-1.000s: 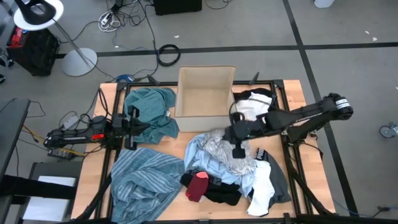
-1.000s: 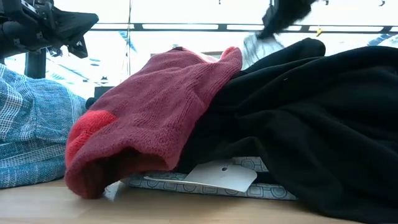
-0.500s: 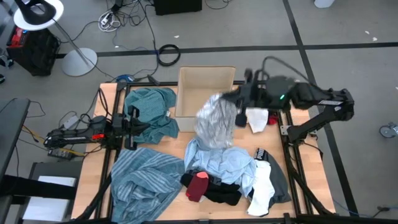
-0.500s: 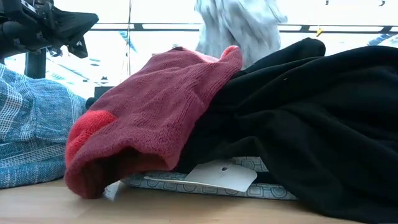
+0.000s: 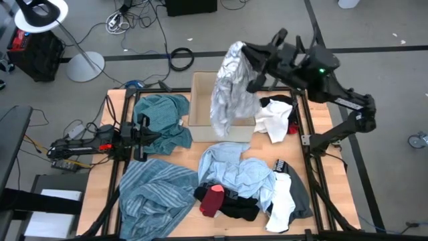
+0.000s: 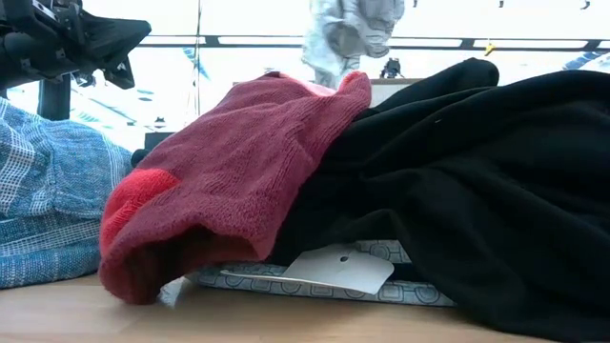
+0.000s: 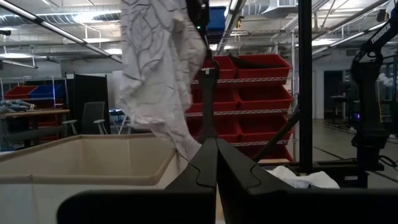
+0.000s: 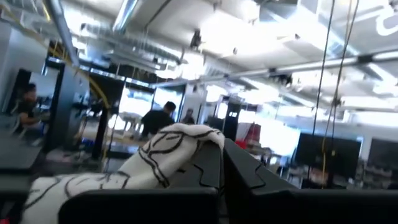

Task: Sort clothes
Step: Put the white patterned shirt into the white laundry bin, then put the white pants into the white laundry bin

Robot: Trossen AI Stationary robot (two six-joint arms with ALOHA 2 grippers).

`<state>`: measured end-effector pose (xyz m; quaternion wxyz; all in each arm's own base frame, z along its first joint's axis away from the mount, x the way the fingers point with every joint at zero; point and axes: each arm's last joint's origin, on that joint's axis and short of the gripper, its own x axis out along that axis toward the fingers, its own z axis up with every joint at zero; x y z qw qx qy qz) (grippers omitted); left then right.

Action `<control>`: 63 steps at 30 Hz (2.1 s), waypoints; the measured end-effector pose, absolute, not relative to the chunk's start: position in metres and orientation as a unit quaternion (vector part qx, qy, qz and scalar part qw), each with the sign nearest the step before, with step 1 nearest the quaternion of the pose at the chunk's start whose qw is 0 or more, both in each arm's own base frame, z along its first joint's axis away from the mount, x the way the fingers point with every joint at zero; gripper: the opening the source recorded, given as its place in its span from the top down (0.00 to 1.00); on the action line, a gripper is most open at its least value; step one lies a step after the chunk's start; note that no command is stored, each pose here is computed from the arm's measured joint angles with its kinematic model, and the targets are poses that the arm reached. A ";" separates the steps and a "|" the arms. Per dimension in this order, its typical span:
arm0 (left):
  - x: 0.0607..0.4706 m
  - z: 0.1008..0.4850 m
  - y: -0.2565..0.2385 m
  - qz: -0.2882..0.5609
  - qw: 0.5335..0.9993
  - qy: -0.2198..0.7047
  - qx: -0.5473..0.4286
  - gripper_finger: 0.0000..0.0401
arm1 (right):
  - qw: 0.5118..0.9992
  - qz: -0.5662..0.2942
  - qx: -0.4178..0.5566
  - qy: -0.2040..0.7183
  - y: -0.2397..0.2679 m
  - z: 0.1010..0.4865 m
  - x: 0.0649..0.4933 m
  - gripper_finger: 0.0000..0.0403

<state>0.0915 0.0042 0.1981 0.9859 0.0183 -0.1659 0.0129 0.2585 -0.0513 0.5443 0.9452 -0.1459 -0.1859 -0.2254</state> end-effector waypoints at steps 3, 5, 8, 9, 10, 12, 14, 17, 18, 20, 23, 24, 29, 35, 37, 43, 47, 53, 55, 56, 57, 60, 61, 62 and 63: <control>0.091 0.198 0.004 0.013 0.986 -0.166 0.018 0.98 | 0.938 -0.228 -0.149 -0.213 -0.065 0.541 0.273 1.00; 0.092 0.198 0.004 0.013 0.986 -0.166 0.018 0.98 | 0.937 -0.226 -0.147 -0.222 -0.073 0.536 0.284 1.00; 0.091 0.198 0.004 0.013 0.986 -0.166 0.018 0.98 | 0.943 -0.219 -0.143 -0.206 -0.084 0.524 0.301 1.00; 0.092 0.198 0.004 0.013 0.986 -0.166 0.018 0.98 | 0.946 -0.219 -0.142 -0.191 -0.087 0.518 0.306 1.00; 0.092 0.198 0.004 0.013 0.986 -0.166 0.018 0.98 | 0.949 -0.220 -0.141 -0.174 -0.091 0.513 0.311 1.00; 0.092 0.198 0.004 0.013 0.986 -0.166 0.018 0.98 | 0.956 -0.226 -0.137 -0.127 -0.097 0.502 0.317 1.00; 0.091 0.198 0.004 0.013 0.986 -0.166 0.018 0.98 | 0.960 -0.241 -0.119 -0.074 -0.102 0.492 0.318 1.00; 0.092 0.198 0.004 0.013 0.986 -0.166 0.018 0.98 | 0.963 -0.257 -0.074 0.010 -0.108 0.476 0.314 1.00; 0.091 0.198 0.004 0.013 0.986 -0.166 0.018 0.98 | 0.963 -0.261 -0.052 0.035 -0.109 0.471 0.312 1.00; 0.092 0.198 0.004 0.013 0.986 -0.166 0.018 0.98 | 0.961 -0.267 -0.009 0.073 -0.111 0.465 0.305 1.00; 0.092 0.198 0.004 0.013 0.986 -0.166 0.018 0.98 | 0.953 -0.277 0.039 0.114 -0.113 0.457 0.298 0.99; 0.092 0.198 0.004 0.013 0.986 -0.166 0.018 0.98 | 0.951 -0.276 0.046 0.129 -0.113 0.453 0.297 0.99; 0.091 0.198 0.004 0.013 0.986 -0.166 0.018 0.98 | 0.954 -0.231 0.083 0.174 -0.114 0.435 0.311 0.94; 0.092 0.198 0.004 0.013 0.986 -0.166 0.018 0.98 | 0.943 -0.210 0.107 0.235 -0.117 0.414 0.320 0.80; 0.091 0.198 0.004 0.013 0.986 -0.166 0.018 0.98 | 0.939 -0.215 0.104 0.247 -0.119 0.413 0.317 0.75; 0.092 0.198 0.004 0.013 0.986 -0.166 0.018 0.98 | 0.925 -0.236 0.110 0.276 -0.121 0.424 0.283 0.65; 0.091 0.198 0.004 0.013 0.986 -0.166 0.018 0.98 | 0.915 -0.251 0.118 0.293 -0.119 0.433 0.257 0.64; 0.091 0.198 0.004 0.013 0.986 -0.166 0.018 0.98 | 0.867 -0.347 0.167 0.318 -0.112 0.438 0.214 0.65; 0.091 0.198 0.004 0.013 0.986 -0.166 0.018 0.98 | 0.844 -0.372 0.186 0.338 -0.108 0.432 0.202 0.66; 0.091 0.198 0.004 0.013 0.986 -0.166 0.018 0.98 | 0.833 -0.384 0.191 0.350 -0.106 0.428 0.196 0.66; 0.092 0.198 0.004 0.013 0.986 -0.166 0.018 0.98 | 0.822 -0.398 0.198 0.357 -0.103 0.423 0.190 0.66; 0.091 0.198 0.004 0.013 0.986 -0.166 0.018 0.98 | 0.789 -0.435 0.219 0.373 -0.096 0.403 0.172 0.65; 0.091 0.198 0.004 0.013 0.986 -0.166 0.018 0.98 | 0.781 -0.444 0.228 0.375 -0.093 0.395 0.166 0.65; 0.091 0.198 0.004 0.013 0.986 -0.166 0.018 0.98 | 0.772 -0.452 0.236 0.379 -0.090 0.385 0.160 0.65; 0.091 0.198 0.004 0.013 0.986 -0.166 0.018 0.98 | 0.765 -0.459 0.246 0.379 -0.088 0.376 0.155 0.65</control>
